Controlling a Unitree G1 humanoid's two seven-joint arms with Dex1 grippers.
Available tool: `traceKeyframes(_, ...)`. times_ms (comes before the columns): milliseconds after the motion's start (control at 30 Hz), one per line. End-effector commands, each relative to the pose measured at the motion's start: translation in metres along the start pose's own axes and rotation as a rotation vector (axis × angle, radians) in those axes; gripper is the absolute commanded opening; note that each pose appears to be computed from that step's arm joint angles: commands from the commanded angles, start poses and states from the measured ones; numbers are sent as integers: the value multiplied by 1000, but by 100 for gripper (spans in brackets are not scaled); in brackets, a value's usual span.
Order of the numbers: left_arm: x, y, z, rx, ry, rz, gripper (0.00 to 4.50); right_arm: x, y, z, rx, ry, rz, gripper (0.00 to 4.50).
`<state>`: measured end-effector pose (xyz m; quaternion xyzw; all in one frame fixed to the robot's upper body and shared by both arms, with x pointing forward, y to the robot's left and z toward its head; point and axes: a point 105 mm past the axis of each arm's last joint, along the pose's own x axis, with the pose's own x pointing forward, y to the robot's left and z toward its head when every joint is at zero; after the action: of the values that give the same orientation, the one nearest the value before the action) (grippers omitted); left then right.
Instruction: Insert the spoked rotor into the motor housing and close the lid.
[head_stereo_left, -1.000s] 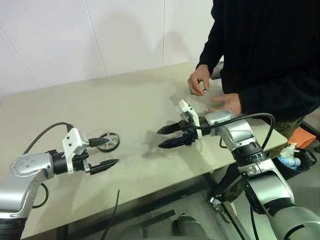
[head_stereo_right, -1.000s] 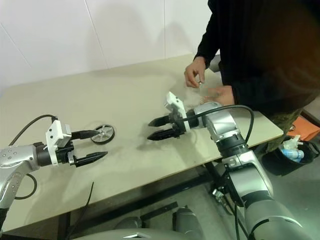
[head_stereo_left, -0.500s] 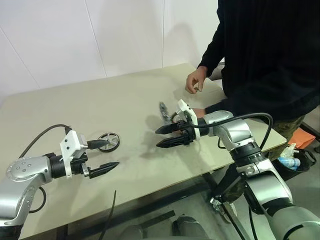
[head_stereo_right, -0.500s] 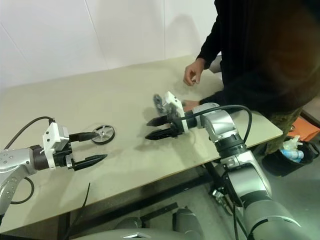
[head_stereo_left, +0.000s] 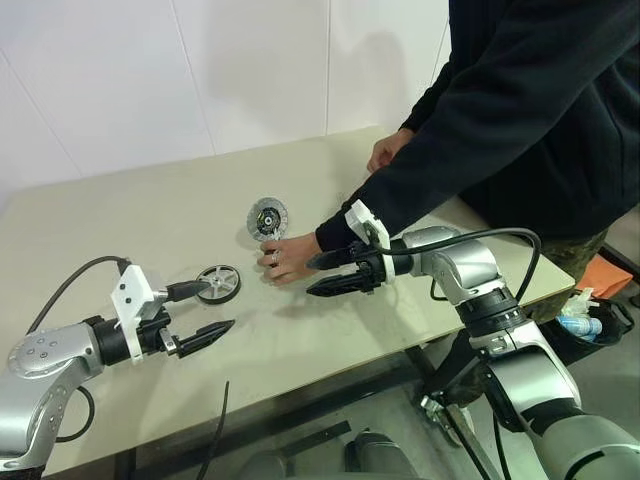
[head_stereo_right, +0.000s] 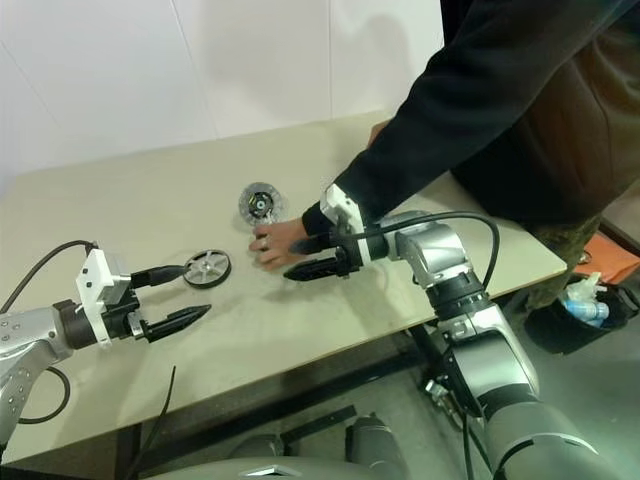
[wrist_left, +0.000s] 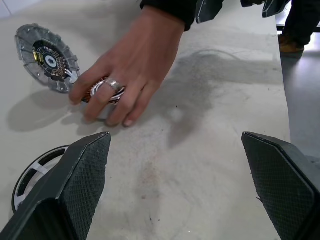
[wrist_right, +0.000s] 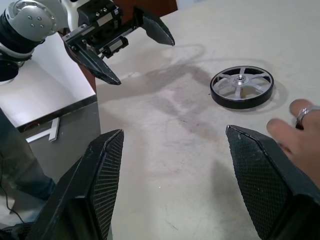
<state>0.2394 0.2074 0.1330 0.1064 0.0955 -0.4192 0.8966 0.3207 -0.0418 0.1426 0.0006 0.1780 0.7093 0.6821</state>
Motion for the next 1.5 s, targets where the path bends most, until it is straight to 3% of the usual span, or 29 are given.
traceKeyframes(33, -6, 6, 13, 52, -33, 46, 446, -3, 5, 15, -48, -23, 9, 344)
traceKeyframes(1500, -4, 18, 20, 61, -54, 61, 446, 4, 1, 18, -57, -7, 10, 344)
